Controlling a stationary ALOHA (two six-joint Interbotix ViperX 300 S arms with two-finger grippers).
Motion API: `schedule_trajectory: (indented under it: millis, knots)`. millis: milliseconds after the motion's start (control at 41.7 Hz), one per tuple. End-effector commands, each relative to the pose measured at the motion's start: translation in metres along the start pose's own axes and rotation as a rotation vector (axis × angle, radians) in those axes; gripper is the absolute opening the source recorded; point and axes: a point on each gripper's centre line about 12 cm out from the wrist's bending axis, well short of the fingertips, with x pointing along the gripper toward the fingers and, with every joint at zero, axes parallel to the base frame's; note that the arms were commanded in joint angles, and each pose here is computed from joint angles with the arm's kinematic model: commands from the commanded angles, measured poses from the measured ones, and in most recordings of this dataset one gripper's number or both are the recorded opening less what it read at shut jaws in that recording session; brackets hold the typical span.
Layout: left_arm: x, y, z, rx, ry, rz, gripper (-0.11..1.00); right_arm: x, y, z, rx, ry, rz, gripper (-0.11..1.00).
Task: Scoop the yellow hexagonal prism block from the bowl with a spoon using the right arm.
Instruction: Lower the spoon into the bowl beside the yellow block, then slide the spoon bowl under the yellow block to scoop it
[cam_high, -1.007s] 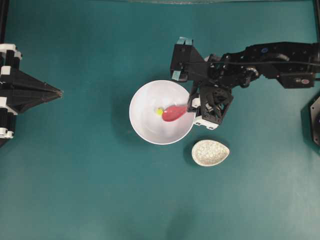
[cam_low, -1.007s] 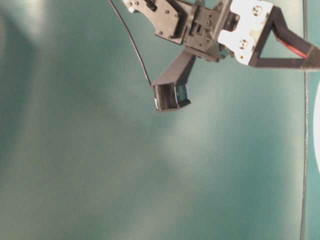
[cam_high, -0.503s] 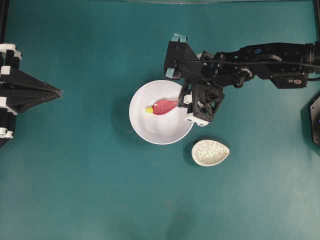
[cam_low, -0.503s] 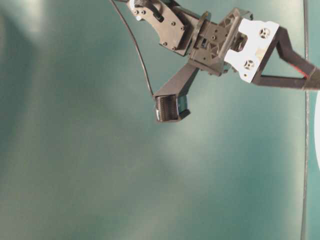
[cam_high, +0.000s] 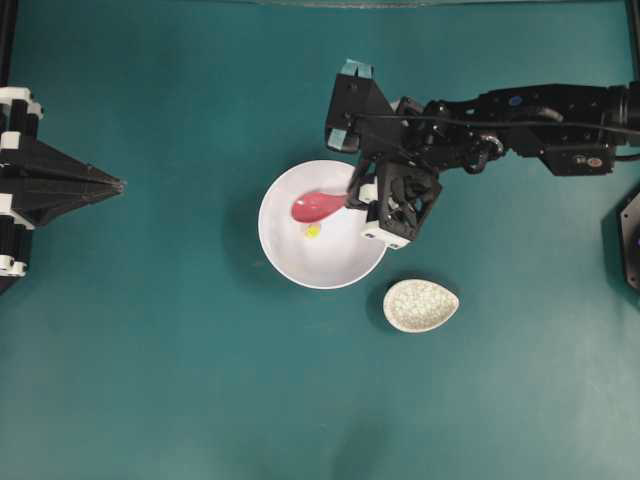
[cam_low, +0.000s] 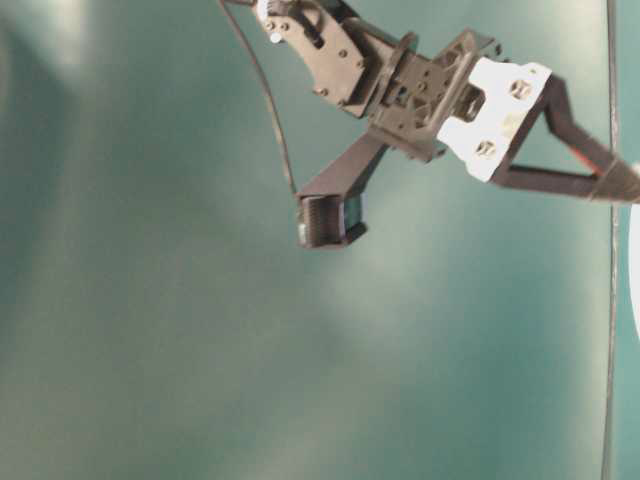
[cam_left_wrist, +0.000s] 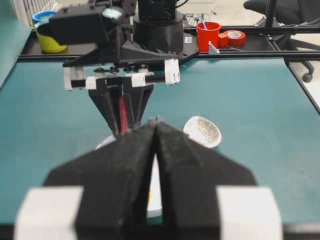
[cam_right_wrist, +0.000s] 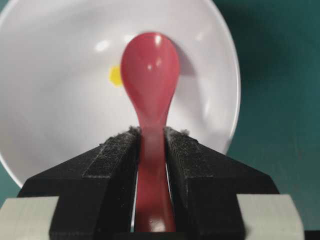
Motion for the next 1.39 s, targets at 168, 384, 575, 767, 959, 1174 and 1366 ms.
schedule_trajectory:
  millis: [168, 384, 575, 767, 959, 1174, 1366]
  knots:
    - [0.002, 0.001, 0.009, 0.005, -0.024, 0.002, 0.00, -0.036, 0.012, 0.031, 0.006, -0.089, 0.030, 0.22]
    - [0.002, 0.001, 0.009, 0.005, -0.024, 0.002, 0.00, -0.061, 0.019, 0.024, 0.054, -0.017, 0.059, 0.22]
    - [0.002, 0.001, 0.009, 0.005, -0.024, 0.002, 0.00, -0.062, 0.022, 0.008, 0.067, 0.109, 0.072, 0.22]
    - [0.002, 0.000, 0.009, 0.006, -0.025, 0.000, 0.00, -0.055, 0.022, 0.001, 0.066, 0.145, 0.070, 0.22]
    - [0.002, 0.000, 0.009, 0.006, -0.025, 0.000, 0.00, -0.038, 0.021, -0.006, 0.066, 0.193, 0.064, 0.22]
    - [0.002, 0.001, 0.009, 0.006, -0.024, 0.002, 0.00, -0.025, 0.018, -0.012, 0.065, 0.222, 0.056, 0.22]
    - [0.001, 0.001, 0.011, 0.006, -0.031, 0.002, 0.00, -0.017, 0.017, -0.010, 0.058, 0.198, 0.051, 0.22]
